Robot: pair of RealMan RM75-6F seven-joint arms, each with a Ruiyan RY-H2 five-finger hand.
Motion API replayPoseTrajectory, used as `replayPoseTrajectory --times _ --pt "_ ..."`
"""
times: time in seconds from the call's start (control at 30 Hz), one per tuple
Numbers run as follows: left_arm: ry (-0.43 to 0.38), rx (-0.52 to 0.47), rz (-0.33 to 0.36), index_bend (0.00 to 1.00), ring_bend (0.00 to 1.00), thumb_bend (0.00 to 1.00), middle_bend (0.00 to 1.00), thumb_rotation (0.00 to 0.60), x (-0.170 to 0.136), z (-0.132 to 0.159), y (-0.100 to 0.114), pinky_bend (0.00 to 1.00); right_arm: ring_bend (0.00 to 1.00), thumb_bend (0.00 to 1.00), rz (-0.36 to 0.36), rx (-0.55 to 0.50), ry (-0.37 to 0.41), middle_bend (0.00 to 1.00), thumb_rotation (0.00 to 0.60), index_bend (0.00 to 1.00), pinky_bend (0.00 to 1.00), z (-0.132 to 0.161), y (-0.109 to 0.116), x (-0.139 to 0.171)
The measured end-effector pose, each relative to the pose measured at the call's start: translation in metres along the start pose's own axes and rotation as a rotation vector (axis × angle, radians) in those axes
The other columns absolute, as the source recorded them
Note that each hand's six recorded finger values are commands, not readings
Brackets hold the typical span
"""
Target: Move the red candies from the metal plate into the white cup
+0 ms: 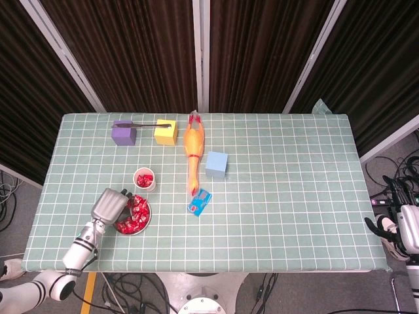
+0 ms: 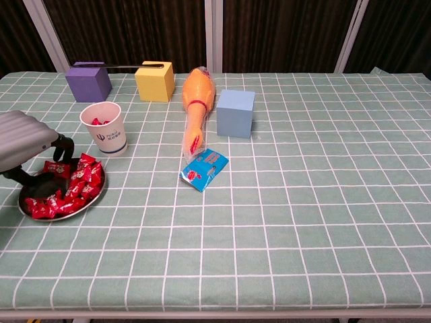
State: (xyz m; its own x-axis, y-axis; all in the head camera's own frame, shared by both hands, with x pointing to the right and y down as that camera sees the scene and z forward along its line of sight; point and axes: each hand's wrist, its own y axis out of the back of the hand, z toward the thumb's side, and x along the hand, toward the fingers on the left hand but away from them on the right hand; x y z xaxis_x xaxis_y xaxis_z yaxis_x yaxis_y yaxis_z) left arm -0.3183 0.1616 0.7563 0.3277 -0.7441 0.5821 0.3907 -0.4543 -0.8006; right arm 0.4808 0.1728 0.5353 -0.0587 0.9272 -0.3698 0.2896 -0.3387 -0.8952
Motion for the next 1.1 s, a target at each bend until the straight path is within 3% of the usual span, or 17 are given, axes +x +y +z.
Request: replayPoseTrajectory --times 1.1 --pt "-0.015 0.043 -0.025 0.53 0.91 0.36 0.59 0.600 -0.005 0.013 -0.005 1.00 0.02 0.16 0.001 0.000 -0.009 0.10 0.600 0.01 0.39 -0.003 0.000 0.000"
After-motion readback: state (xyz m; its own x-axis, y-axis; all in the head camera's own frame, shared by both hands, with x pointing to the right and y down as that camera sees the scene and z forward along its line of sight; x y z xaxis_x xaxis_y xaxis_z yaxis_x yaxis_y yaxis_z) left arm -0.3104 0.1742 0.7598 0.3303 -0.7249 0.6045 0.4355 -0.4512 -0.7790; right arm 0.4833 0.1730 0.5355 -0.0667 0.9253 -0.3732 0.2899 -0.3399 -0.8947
